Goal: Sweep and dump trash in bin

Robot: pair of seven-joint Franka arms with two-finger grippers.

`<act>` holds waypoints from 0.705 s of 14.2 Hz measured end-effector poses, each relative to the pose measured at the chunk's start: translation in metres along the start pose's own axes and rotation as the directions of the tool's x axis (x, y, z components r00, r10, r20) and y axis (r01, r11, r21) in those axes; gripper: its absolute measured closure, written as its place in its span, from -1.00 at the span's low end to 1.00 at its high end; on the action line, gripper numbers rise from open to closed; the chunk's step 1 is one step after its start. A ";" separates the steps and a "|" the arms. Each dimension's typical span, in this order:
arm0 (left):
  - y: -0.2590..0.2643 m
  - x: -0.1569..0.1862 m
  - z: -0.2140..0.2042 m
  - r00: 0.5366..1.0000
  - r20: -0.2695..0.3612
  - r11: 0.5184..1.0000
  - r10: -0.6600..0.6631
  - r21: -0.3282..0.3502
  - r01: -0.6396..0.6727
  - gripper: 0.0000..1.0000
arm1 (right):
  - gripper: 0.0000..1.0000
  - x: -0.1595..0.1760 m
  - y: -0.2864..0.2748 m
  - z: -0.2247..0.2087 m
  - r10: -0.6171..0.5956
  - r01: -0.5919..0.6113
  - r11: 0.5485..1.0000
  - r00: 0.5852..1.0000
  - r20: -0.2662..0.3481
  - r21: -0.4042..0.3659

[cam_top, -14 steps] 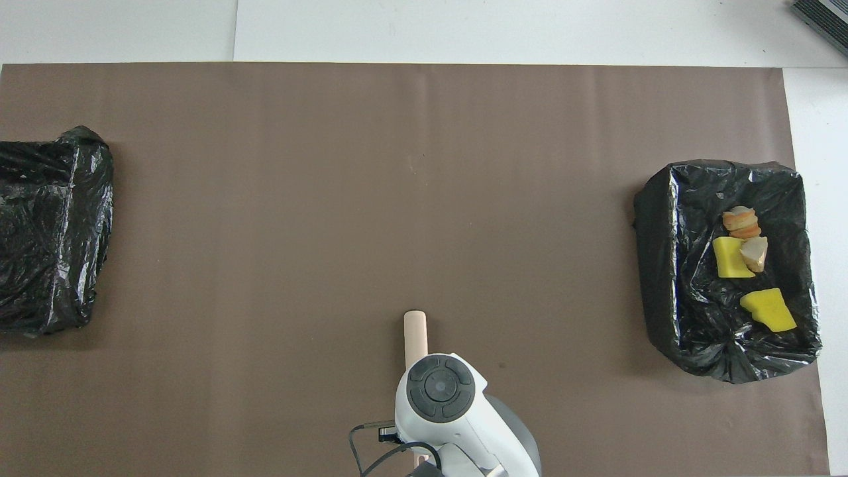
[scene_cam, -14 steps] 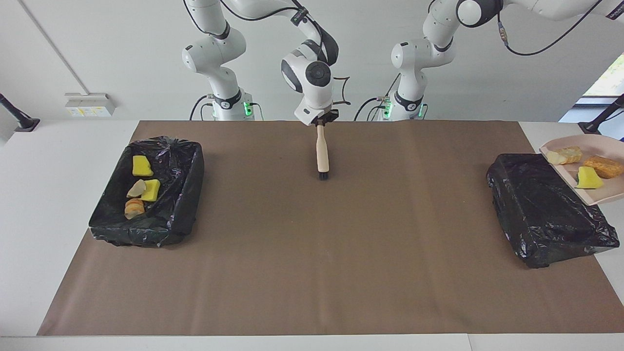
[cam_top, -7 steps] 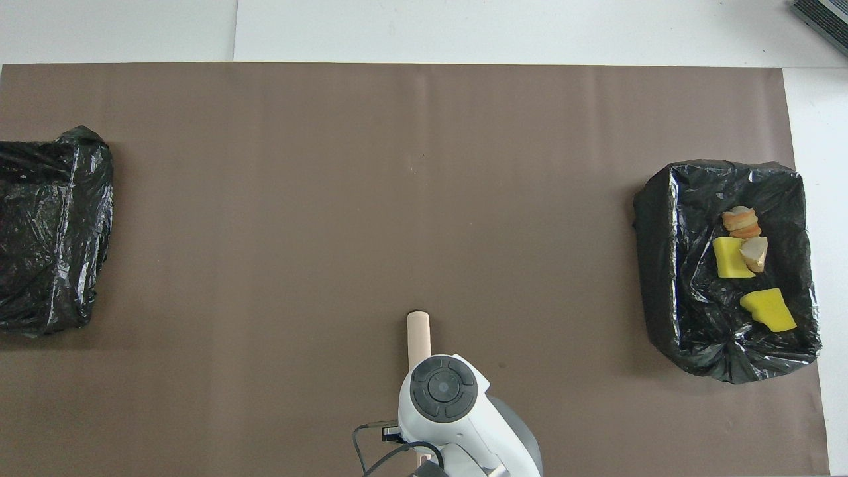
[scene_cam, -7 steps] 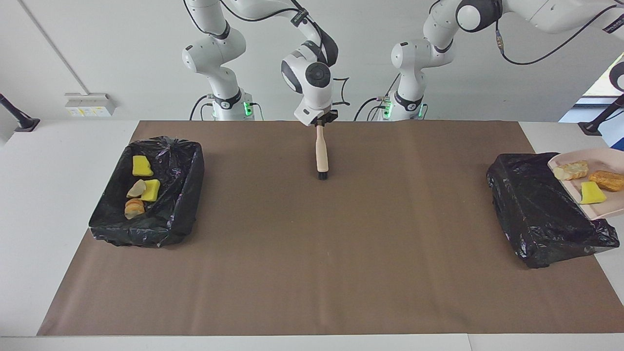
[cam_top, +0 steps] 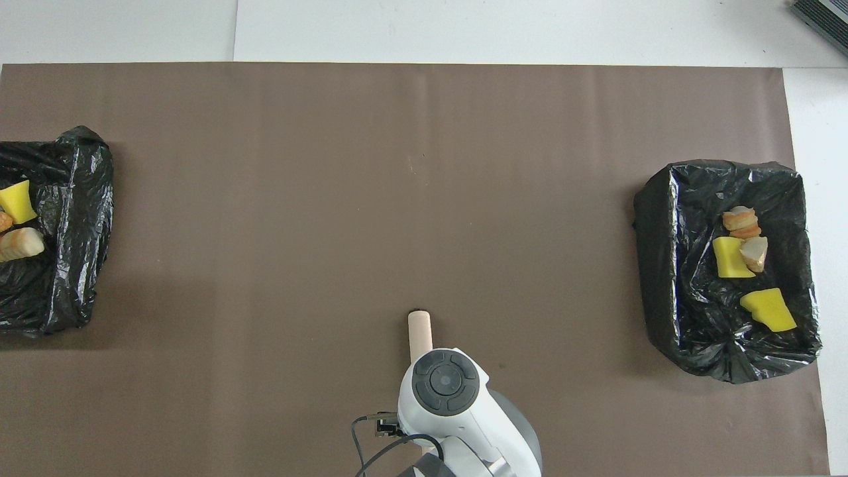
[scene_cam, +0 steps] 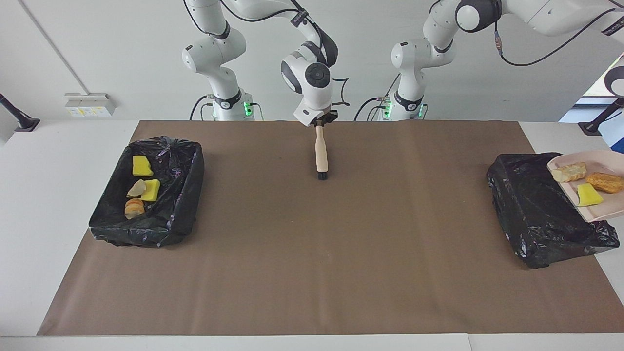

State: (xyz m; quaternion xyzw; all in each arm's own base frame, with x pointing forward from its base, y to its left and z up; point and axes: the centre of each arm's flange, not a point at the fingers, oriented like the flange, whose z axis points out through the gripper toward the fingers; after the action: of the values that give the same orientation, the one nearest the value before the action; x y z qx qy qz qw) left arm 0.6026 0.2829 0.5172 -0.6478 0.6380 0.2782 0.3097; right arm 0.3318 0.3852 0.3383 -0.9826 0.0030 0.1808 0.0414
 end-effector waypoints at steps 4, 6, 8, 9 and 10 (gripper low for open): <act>0.023 -0.041 -0.029 0.997 0.062 0.999 -0.035 -0.024 0.036 0.35 | -1.00 0.048 0.027 -0.052 0.059 -0.055 0.998 0.994 -0.094 0.043; 0.039 -0.055 -0.056 0.997 0.044 0.998 -0.062 -0.008 0.062 0.35 | -1.00 0.082 0.058 -0.094 0.073 -0.073 0.997 0.975 -0.210 0.008; 0.046 -0.042 -0.079 0.999 0.015 0.998 -0.050 -0.023 0.050 0.35 | -1.00 0.111 0.092 -0.137 0.095 -0.102 0.995 0.947 -0.306 -0.009; 0.045 -0.027 -0.091 0.998 -0.006 0.997 -0.063 -0.041 0.063 0.35 | -1.00 0.122 0.109 -0.159 0.095 -0.103 0.995 0.938 -0.334 -0.005; 0.042 -0.008 -0.104 0.994 -0.043 0.994 -0.098 -0.057 0.095 0.35 | -1.00 0.130 0.123 -0.178 0.092 -0.098 0.995 0.931 -0.353 0.002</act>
State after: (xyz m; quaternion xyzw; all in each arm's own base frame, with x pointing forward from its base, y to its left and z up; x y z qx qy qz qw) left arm 0.5563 0.2100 0.5895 -0.6923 0.6049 0.2656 0.2903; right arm 0.5138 0.2492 0.4483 -0.9981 0.0566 0.0038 0.0239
